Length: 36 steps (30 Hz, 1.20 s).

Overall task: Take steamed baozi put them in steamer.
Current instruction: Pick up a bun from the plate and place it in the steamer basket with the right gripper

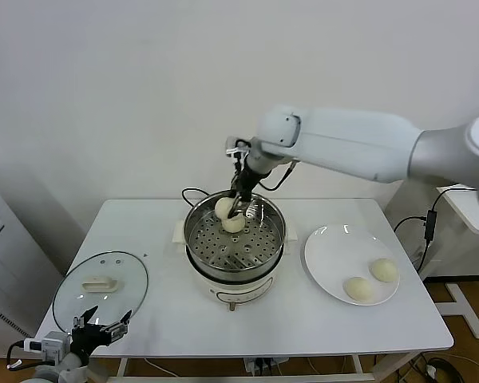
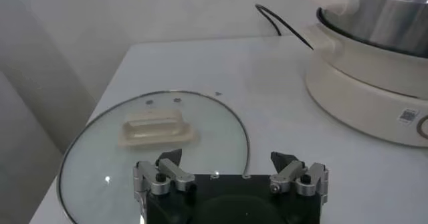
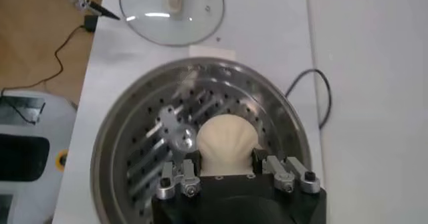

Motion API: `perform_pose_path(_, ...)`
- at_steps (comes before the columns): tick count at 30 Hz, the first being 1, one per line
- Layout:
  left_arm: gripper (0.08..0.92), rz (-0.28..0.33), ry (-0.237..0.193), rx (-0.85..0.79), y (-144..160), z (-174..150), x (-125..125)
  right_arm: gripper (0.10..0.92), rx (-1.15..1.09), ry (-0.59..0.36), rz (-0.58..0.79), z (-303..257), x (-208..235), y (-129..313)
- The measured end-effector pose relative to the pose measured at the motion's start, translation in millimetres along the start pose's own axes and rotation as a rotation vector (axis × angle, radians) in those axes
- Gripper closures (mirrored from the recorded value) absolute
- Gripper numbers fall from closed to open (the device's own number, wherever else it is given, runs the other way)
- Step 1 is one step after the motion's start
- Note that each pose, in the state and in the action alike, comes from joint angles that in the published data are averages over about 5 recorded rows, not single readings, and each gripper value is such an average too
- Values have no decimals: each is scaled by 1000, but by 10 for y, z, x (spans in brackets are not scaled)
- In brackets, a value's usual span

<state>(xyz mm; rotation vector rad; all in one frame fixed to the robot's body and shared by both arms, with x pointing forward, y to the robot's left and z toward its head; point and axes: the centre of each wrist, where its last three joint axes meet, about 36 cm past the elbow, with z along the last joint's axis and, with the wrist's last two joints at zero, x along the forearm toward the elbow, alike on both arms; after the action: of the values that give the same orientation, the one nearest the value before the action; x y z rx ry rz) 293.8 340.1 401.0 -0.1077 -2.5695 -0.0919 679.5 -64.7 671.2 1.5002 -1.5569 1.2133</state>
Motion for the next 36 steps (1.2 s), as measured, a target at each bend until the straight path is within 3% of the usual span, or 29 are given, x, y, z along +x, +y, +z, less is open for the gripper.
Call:
perform_pose_path(25,177,1,-2,-1,30,4,-1,536,-26,10,-19,11,-884,173)
perform_pose_path(29,177,1,-2,-1,32,6,-1,471,-26,11,-18,17,-944,186)
perform_pose_path(36,177,2,-2,0,29,11,-3,279,-24,0,-6,-7,-943,167)
